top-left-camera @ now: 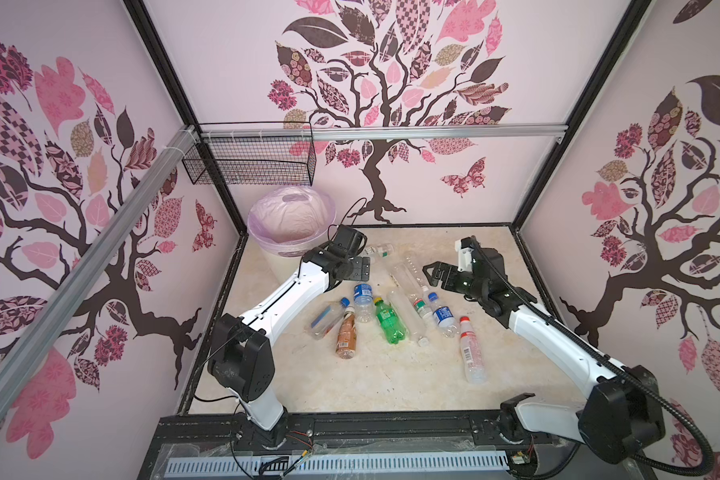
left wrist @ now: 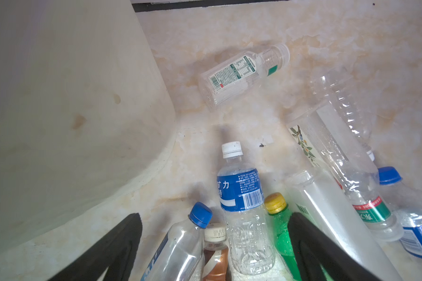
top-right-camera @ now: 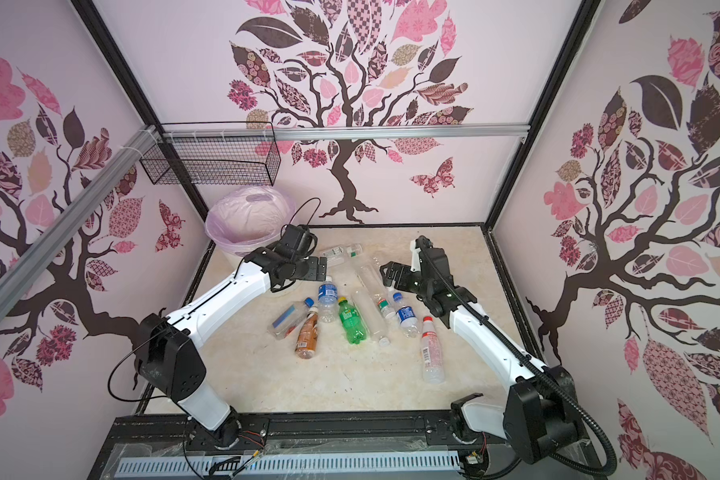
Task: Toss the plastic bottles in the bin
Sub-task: 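Lower the left gripper onto the blue-cap clear bottle and close it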
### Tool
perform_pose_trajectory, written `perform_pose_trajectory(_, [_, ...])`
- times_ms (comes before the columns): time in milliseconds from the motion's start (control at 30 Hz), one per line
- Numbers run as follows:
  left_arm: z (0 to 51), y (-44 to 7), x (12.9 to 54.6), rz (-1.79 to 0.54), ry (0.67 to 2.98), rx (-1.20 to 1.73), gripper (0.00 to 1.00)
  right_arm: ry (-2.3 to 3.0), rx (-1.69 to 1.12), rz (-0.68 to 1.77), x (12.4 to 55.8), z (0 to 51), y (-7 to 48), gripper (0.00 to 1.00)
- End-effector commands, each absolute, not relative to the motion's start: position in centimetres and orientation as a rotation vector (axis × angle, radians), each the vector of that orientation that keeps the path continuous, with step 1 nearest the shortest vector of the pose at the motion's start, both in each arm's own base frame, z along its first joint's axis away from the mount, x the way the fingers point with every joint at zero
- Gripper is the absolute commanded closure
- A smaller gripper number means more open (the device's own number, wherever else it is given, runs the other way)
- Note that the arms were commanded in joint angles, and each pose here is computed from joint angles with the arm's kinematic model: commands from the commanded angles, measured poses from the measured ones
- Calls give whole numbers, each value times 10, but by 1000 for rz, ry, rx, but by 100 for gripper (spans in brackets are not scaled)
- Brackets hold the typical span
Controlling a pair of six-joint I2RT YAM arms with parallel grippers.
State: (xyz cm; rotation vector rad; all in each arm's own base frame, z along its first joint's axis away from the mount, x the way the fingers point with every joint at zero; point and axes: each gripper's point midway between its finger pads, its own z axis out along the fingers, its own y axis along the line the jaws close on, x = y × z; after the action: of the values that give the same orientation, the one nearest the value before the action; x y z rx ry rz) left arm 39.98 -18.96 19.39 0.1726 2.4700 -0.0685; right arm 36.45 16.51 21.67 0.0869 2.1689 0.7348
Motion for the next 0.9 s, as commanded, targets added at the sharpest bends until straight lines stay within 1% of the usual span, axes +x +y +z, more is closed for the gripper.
perform_pose_trajectory(0, [174, -188, 375, -8, 2550, 281, 2, 2206, 51, 725, 354, 204, 169, 1])
perform_pose_trajectory(133, [159, -179, 352, 25, 2628, 310, 2, 2197, -28, 747, 340, 205, 181, 0])
perform_pose_trajectory(333, [159, -167, 331, 5, 2668, 297, 2, 2133, -194, 830, 312, 211, 209, 0])
perform_pose_trajectory(433, [152, -157, 320, 18, 2716, 269, 2, 2134, -211, 863, 304, 208, 212, 1])
perform_pose_trajectory(667, [127, -135, 301, 72, 2815, 245, 2, 2163, -216, 855, 297, 198, 209, 0])
perform_pose_trajectory(867, [109, -123, 293, 84, 2859, 228, 2, 2162, -222, 874, 292, 198, 209, 1])
